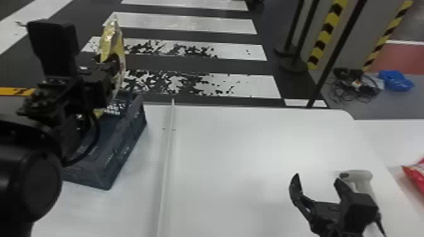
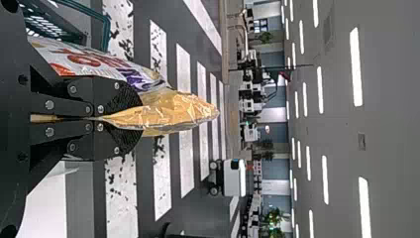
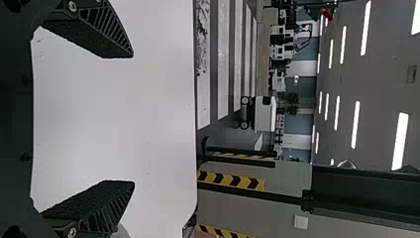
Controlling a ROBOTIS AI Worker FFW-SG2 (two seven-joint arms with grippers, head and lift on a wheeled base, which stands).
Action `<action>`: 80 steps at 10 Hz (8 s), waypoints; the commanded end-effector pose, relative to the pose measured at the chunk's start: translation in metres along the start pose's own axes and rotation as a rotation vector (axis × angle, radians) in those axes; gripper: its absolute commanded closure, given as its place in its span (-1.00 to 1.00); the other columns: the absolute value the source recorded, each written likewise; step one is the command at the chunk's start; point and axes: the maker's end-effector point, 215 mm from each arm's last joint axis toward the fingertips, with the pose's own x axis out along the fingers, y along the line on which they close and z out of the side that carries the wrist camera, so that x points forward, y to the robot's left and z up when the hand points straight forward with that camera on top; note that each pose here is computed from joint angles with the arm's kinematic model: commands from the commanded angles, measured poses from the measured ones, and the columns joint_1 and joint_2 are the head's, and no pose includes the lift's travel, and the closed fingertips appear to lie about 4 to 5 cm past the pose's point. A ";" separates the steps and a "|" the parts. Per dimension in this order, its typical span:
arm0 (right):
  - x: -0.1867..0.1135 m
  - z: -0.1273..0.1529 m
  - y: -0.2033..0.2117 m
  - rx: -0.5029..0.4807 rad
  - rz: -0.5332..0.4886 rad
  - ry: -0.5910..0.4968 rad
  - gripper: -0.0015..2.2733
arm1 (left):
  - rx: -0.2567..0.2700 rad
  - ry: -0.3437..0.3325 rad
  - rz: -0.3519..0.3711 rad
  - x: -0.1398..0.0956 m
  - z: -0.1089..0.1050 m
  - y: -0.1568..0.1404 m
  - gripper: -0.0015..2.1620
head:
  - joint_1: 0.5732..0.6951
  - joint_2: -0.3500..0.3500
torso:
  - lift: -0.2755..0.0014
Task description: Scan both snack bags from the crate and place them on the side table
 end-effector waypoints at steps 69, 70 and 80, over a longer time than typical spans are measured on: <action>0.031 -0.029 0.032 0.586 0.497 0.630 -0.92 | -0.082 -0.161 -0.209 -0.119 -0.162 -0.067 -0.97 | 1.00 -0.41 | 0.30; 0.035 -0.034 0.030 0.588 0.489 0.641 -0.92 | -0.081 -0.160 -0.209 -0.118 -0.163 -0.067 -0.97 | 1.00 -0.41 | 0.30; 0.038 -0.052 0.043 0.616 0.516 0.683 -0.83 | -0.088 -0.145 -0.223 -0.115 -0.172 -0.074 -0.97 | 1.00 -0.41 | 0.30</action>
